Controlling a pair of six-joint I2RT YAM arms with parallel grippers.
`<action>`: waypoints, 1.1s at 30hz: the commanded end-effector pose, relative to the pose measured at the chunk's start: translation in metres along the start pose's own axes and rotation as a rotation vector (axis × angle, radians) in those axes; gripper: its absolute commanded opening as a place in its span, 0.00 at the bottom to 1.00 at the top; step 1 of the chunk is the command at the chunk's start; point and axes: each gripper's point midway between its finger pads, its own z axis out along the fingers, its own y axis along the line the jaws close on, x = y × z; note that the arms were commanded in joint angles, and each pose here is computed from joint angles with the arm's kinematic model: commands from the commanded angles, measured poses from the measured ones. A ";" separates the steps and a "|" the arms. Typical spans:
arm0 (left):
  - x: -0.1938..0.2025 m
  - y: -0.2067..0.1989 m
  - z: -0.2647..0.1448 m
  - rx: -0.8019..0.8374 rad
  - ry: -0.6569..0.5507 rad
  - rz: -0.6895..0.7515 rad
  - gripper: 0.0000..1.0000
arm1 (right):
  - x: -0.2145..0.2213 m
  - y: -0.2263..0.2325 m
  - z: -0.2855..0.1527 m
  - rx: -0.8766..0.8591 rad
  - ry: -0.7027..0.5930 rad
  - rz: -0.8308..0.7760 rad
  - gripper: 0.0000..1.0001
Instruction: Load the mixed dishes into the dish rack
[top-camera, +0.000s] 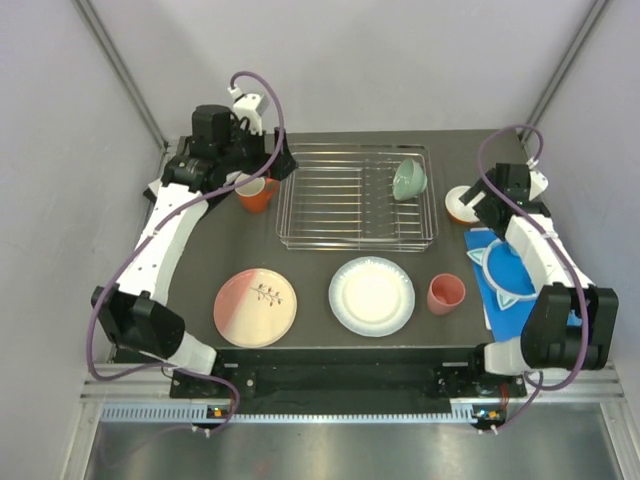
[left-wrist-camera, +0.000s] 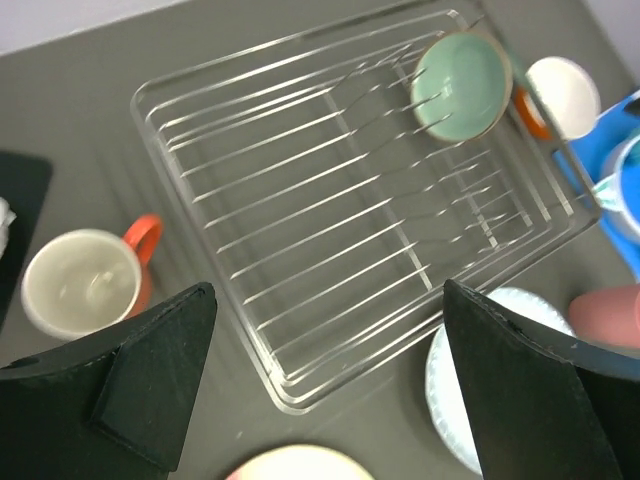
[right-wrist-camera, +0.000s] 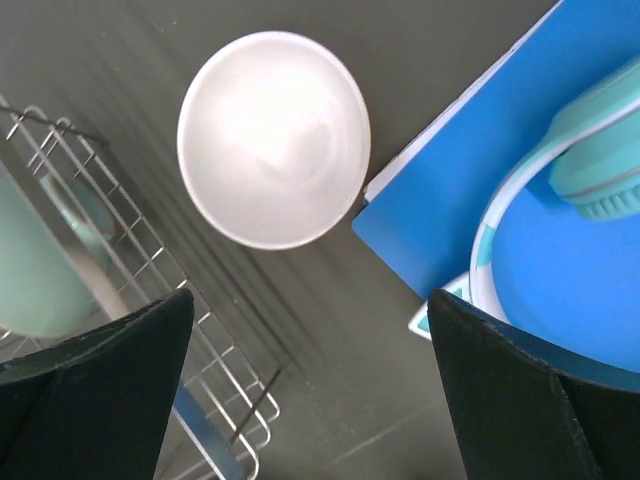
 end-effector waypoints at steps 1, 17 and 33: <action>0.007 0.029 -0.039 -0.137 -0.017 0.048 0.99 | -0.021 0.000 0.022 0.016 -0.031 0.044 1.00; 0.046 0.056 -0.096 -0.296 -0.005 0.194 0.99 | -0.025 0.005 0.085 0.071 0.000 0.057 0.98; 0.076 0.061 -0.128 -0.392 -0.009 0.230 0.99 | -0.005 -0.008 0.120 0.106 0.036 0.048 0.56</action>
